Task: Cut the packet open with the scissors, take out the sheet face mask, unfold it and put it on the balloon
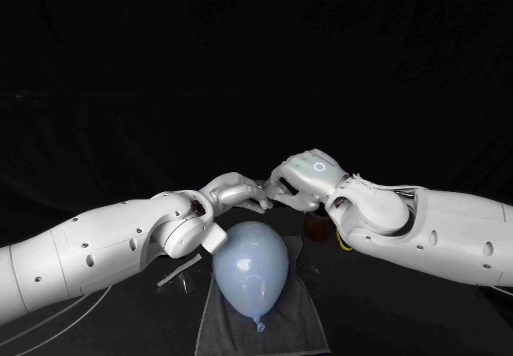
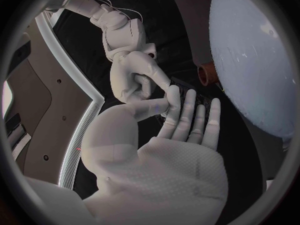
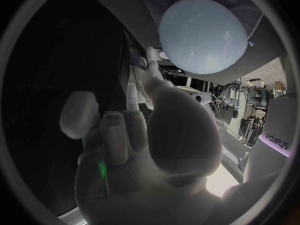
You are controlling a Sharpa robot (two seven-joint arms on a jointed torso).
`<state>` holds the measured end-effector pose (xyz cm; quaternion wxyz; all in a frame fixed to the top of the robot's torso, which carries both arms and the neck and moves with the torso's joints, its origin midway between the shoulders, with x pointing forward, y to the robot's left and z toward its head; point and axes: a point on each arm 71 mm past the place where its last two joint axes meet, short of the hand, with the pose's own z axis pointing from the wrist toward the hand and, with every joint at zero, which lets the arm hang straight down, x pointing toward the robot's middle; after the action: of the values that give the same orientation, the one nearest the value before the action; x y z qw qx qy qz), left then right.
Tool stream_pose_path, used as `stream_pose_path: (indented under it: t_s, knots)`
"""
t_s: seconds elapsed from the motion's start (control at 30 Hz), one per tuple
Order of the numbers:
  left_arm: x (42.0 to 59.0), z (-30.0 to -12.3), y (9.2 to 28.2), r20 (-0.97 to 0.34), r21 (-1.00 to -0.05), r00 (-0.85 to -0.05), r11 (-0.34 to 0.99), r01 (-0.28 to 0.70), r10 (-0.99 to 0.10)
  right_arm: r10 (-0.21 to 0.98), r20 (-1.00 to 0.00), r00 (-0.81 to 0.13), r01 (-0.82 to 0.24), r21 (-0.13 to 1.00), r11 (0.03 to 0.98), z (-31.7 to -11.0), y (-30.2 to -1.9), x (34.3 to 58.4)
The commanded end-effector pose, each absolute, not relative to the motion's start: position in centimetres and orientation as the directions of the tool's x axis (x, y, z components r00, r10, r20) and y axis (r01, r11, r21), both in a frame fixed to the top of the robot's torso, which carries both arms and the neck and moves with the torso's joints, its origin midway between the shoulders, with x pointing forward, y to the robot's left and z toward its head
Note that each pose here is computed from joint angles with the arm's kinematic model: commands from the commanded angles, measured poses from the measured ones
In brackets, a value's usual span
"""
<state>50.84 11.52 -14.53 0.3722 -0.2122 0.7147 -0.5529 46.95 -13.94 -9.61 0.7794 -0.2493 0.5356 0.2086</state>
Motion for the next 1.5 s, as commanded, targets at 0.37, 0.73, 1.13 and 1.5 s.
stream_pose_path:
  t_s: [0.37,0.73,1.13,1.5]
  knots:
    - [51.0,-14.5,11.5,-0.273,-0.956,-0.639,0.279,0.095,-0.719,0.369,-0.852,0.372,-0.677,0.022,0.736,-7.6,-16.0,44.0]
    - [51.0,-14.5,11.6,-0.272,-0.956,-0.639,0.28,0.091,-0.719,0.434,-0.85,0.298,-0.62,0.173,0.765,-7.4,-17.7,43.0]
    - [50.8,-14.5,11.3,-0.27,-0.956,-0.648,0.279,0.092,-0.712,0.345,-0.927,0.148,-0.461,0.244,0.853,-9.2,-16.8,45.1]
    - [50.6,-14.4,11.1,-0.271,-0.956,-0.654,0.278,0.096,-0.706,0.288,-0.954,0.089,-0.416,0.227,0.88,-10.4,-15.4,46.6]
